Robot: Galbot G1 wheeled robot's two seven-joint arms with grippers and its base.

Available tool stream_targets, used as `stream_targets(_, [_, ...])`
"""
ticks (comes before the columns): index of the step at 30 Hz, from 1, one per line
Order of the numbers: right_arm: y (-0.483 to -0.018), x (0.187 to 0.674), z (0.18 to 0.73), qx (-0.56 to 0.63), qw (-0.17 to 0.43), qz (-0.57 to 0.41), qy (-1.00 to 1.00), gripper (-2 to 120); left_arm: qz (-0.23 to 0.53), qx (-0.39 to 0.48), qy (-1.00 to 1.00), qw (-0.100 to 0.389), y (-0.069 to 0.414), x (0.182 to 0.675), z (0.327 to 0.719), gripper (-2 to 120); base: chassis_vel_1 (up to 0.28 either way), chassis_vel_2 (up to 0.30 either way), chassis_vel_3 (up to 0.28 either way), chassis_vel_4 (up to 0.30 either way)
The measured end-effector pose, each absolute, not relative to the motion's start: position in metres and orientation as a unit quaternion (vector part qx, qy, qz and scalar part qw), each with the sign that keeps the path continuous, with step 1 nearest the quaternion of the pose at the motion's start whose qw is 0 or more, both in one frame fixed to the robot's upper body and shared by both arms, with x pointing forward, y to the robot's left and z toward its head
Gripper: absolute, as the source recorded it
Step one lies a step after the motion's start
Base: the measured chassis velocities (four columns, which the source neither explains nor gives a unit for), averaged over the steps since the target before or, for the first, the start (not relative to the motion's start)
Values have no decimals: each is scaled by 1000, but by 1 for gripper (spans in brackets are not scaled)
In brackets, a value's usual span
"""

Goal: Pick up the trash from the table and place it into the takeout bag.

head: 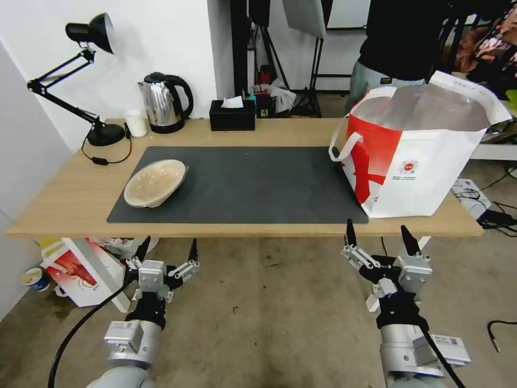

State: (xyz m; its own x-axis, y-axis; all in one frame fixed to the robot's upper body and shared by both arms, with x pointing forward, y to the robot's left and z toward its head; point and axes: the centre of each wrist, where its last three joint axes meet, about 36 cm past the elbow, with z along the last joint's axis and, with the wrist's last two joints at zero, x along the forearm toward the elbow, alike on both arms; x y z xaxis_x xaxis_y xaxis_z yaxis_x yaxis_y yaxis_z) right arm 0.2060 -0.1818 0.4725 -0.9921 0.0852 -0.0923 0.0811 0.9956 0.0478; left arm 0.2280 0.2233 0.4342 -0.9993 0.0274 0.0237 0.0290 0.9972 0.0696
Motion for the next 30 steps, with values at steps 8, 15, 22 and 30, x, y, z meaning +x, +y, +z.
stream_targets(8, [-181, 204, 460, 28, 51, 17, 998, 100, -35, -14, -999, 11, 223, 228, 434, 100, 0, 0, 0, 0])
stream_targets(15, [-181, 203, 452, 12, 61, 12, 998, 100, -35, -14, -999, 11, 223, 228, 434, 100, 0, 0, 0, 0])
stream_targets(22, [-181, 203, 448, 6, 61, 7, 998, 100, -35, -14, -999, 11, 223, 228, 434, 100, 0, 0, 0, 0])
stream_targets(30, [-182, 200, 444, -8, 61, -5, 998, 100, -35, -14, -999, 11, 223, 228, 434, 100, 0, 0, 0, 0])
